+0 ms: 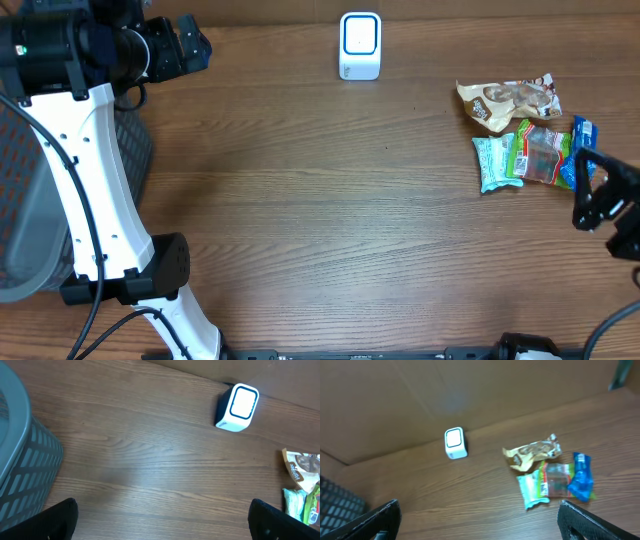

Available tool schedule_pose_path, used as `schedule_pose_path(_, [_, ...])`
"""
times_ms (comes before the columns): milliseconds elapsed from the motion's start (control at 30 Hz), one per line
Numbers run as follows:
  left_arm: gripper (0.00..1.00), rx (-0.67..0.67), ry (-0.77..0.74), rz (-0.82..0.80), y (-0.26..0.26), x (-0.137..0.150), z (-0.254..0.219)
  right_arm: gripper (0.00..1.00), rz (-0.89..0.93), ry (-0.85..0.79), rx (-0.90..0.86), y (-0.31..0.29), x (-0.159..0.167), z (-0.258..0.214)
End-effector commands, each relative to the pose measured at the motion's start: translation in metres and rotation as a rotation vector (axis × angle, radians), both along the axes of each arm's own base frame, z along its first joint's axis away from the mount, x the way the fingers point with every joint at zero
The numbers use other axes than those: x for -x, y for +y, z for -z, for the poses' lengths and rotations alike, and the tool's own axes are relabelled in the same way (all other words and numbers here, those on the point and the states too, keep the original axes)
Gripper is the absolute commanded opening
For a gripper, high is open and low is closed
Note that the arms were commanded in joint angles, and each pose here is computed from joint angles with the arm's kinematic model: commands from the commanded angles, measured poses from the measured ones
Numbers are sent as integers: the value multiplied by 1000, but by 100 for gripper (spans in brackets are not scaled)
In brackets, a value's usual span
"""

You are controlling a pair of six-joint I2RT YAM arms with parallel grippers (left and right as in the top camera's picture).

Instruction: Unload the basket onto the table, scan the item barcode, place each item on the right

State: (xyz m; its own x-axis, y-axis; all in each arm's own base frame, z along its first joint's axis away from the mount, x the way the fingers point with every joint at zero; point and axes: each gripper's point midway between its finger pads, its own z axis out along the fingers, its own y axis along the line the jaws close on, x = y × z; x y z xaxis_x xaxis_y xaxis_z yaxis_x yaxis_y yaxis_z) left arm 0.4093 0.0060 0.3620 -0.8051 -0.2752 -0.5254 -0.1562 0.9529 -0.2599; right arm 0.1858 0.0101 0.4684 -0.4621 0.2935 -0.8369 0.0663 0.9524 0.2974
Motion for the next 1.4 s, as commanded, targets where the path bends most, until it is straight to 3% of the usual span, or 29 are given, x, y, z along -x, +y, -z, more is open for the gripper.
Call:
schedule_pose_path(0, [100,-7,7,-2,2,-2,3,100,49,50,51,-11,7,11])
schedule_pose_path(167, [100,-7,7,-1,2,-2,3,100,122,47,92,-27,-1,13])
schedule_pose_path(367, [100,-7,7,-2,2,-2,3,100,136,-134,106,-31,-32,14])
schedule_pose_path(567, [100,-7,7,-1,2,-2,3,100,113,-300,103,-27,-50,82])
schedule_pose_path(833, [100,-7,7,-2,2,-2,3,100,65,-523,101,-15,-64,209])
schedule_pose_path(1033, [100,-7,7,0,1,-2,3,100,62,-542,97,-10,-62,266])
schedule_pose_path(1367, [100,-7,7,-2,2,-2,3,100,26,-463,86,-5,-61,298])
